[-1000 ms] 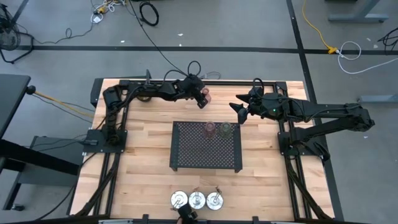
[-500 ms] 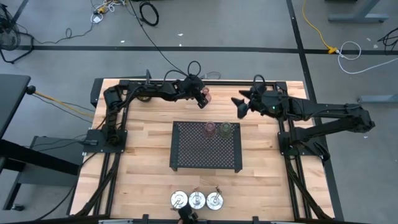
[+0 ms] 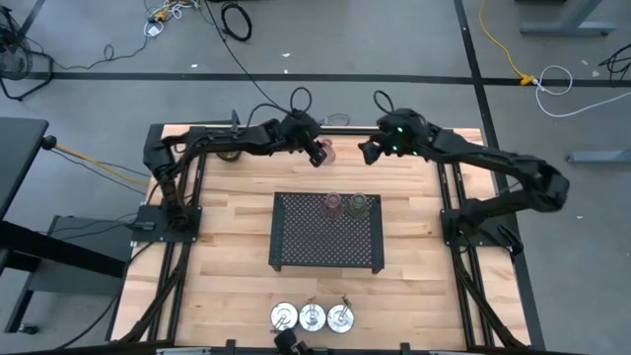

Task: Pick & Place candle stick holders
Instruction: Put the pink glass candle holder on the shelf

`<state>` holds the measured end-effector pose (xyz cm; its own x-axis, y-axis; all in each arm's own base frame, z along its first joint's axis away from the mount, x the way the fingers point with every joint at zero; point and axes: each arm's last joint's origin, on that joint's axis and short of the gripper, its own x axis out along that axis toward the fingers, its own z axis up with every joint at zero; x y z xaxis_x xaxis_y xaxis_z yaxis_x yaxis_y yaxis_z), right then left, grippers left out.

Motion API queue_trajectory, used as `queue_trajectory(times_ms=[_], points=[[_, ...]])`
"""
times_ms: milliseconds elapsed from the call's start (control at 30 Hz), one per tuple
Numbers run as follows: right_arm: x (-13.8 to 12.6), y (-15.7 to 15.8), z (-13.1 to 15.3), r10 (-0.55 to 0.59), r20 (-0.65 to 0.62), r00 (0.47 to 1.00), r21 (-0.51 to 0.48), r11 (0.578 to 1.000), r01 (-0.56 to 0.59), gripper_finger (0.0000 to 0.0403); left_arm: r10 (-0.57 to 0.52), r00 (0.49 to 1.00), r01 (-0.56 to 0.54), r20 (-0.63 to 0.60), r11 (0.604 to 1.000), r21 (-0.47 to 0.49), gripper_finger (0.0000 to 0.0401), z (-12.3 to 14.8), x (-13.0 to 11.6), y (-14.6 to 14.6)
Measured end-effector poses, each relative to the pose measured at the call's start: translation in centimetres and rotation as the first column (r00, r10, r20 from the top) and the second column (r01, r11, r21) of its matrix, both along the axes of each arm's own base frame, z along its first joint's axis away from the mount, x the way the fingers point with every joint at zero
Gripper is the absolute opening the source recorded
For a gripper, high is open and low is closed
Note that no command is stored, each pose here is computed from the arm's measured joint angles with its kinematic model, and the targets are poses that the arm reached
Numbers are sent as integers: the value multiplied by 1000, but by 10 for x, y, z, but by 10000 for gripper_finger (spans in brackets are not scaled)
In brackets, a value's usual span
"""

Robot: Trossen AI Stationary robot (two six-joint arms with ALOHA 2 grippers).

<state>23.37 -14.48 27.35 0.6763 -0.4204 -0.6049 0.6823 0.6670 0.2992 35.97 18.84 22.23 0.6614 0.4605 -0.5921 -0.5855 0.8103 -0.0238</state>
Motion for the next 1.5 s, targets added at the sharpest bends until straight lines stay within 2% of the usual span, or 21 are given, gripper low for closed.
queue_trajectory(times_ms=[233,467,767,933,1100,1500], points=[[26,-25,-30,52,75,996,83,995,-58,279,-3,999,3,-33,1000,2,193,34,-23,-11],[45,-37,-52,31,141,989,121,991,-49,279,3,997,-4,-71,1000,-14,193,47,-36,-18],[72,-51,-63,33,137,990,134,990,-51,279,2,997,-4,-73,1000,-22,193,47,-37,-19],[84,-56,-64,29,89,996,130,991,-41,279,2,997,-4,-73,1000,-22,193,47,-37,-19],[84,-58,-75,-5,1,1000,137,991,5,277,2,997,-4,-79,1000,-26,193,46,-37,-19],[86,-60,-76,-37,10,999,132,991,35,212,-2,997,0,-83,1000,-21,193,46,-37,-19]])
